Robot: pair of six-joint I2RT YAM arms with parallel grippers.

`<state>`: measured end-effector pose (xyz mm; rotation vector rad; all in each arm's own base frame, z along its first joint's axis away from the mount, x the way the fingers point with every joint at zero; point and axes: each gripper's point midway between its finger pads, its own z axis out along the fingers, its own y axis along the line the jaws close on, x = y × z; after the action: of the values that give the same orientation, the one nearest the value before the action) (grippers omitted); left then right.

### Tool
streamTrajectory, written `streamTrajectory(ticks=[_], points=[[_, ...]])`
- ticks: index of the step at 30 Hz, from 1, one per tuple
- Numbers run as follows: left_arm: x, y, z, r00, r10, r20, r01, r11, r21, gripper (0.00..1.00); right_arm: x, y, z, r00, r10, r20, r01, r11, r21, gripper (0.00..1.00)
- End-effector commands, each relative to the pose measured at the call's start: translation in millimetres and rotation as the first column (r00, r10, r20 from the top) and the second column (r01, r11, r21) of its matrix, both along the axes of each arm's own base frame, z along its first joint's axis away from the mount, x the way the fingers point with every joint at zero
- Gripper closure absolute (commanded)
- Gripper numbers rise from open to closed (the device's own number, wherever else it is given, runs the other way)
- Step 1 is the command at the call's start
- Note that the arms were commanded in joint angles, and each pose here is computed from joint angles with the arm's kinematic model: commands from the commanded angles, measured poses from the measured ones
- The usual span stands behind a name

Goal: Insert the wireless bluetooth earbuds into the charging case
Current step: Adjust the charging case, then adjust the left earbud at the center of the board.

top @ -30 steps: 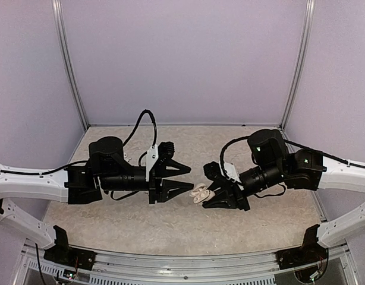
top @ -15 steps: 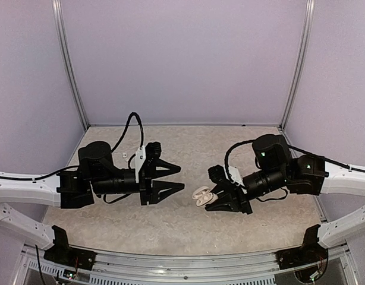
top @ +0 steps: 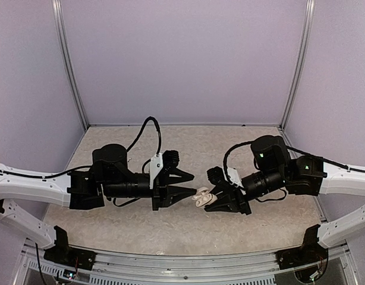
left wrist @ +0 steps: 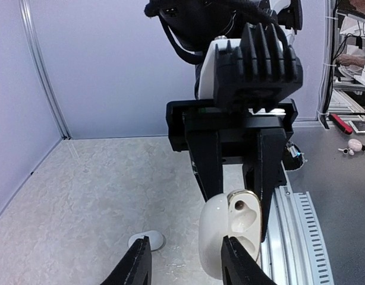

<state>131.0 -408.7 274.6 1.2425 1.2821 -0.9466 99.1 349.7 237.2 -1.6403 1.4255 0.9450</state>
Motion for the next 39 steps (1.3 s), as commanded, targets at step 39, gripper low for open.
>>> streamTrajectory(ticks=[39], points=[[1.8,-11.0,0.9,1.0,0.0,0.008,0.0,1.0,0.006,0.6,-11.1,0.4,14.9,0.995,0.075,0.062,-0.078,0.996,0.038,1.0]])
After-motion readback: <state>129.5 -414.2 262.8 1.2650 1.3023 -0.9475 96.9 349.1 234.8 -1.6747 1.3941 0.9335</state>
